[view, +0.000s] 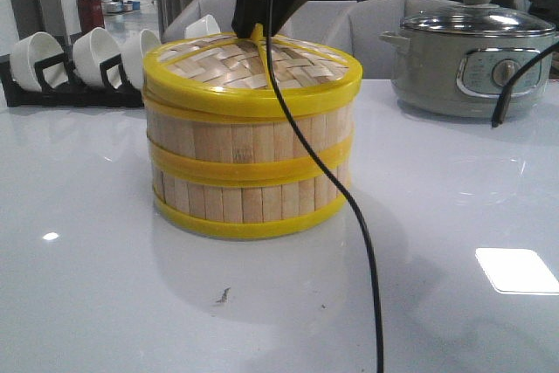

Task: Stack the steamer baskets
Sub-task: 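Lower the lid onto the top basket and open the right gripper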

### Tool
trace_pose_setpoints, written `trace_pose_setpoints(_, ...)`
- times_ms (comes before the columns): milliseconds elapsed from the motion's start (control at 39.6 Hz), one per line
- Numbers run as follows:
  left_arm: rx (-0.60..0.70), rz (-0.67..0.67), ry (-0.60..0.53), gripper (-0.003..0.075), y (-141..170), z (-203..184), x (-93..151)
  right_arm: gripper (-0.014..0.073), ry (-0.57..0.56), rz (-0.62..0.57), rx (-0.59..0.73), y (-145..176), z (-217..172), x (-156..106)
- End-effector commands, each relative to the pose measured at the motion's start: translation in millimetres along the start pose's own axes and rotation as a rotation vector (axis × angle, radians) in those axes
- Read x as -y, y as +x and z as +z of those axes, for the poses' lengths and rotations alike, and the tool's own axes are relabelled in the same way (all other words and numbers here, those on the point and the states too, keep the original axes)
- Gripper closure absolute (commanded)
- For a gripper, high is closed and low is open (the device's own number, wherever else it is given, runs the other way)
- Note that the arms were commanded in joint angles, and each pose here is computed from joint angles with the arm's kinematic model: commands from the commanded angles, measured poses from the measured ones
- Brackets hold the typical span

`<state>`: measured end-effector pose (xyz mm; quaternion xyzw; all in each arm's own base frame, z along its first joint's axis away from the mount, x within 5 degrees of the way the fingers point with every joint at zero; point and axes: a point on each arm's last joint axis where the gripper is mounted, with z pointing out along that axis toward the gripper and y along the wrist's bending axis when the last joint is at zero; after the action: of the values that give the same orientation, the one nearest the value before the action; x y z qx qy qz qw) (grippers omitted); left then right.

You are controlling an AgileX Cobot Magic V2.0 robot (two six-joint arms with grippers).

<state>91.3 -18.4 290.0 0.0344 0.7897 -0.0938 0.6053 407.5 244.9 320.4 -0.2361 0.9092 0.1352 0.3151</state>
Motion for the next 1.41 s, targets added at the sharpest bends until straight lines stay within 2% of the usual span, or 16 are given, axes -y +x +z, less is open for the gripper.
trace_pose_setpoints(0,0.1,-0.006,0.02,0.0633,-16,-3,3,0.0551,0.003,-0.007,0.19,-25,-43,-1)
trace_pose_setpoints(984,0.1,-0.006,0.02,0.0633,-16,-3,3,0.0553,-0.021,0.014,0.164,-21,-27,-1)
trace_pose_setpoints(1034,0.1,-0.006,0.02,0.0633,-16,-3,3,0.0526,-0.021,0.014,0.164,-21,-27,-1)
trace_pose_setpoints(1110,0.1,-0.006,0.02,0.0633,-16,-3,3,0.043,-0.021,0.014,0.168,-22,-28,-1)
trace_pose_setpoints(1211,0.1,-0.006,0.02,0.0633,-16,-3,3,0.0234,-0.021,0.013,0.183,-23,-30,-1)
trace_pose_setpoints(1261,0.1,-0.006,0.02,0.0633,-16,-3,3,0.0169,-0.021,0.013,0.19,-24,-32,-2)
trace_pose_setpoints(1312,0.1,-0.006,0.02,0.0633,-16,-3,3,0.0139,-0.021,0.012,0.197,-25,-34,-2)
trace_pose_setpoints(1387,0.1,-0.006,0.02,0.0633,-16,-3,3,0.0138,-0.022,0.012,0.207,-26,-38,-2)
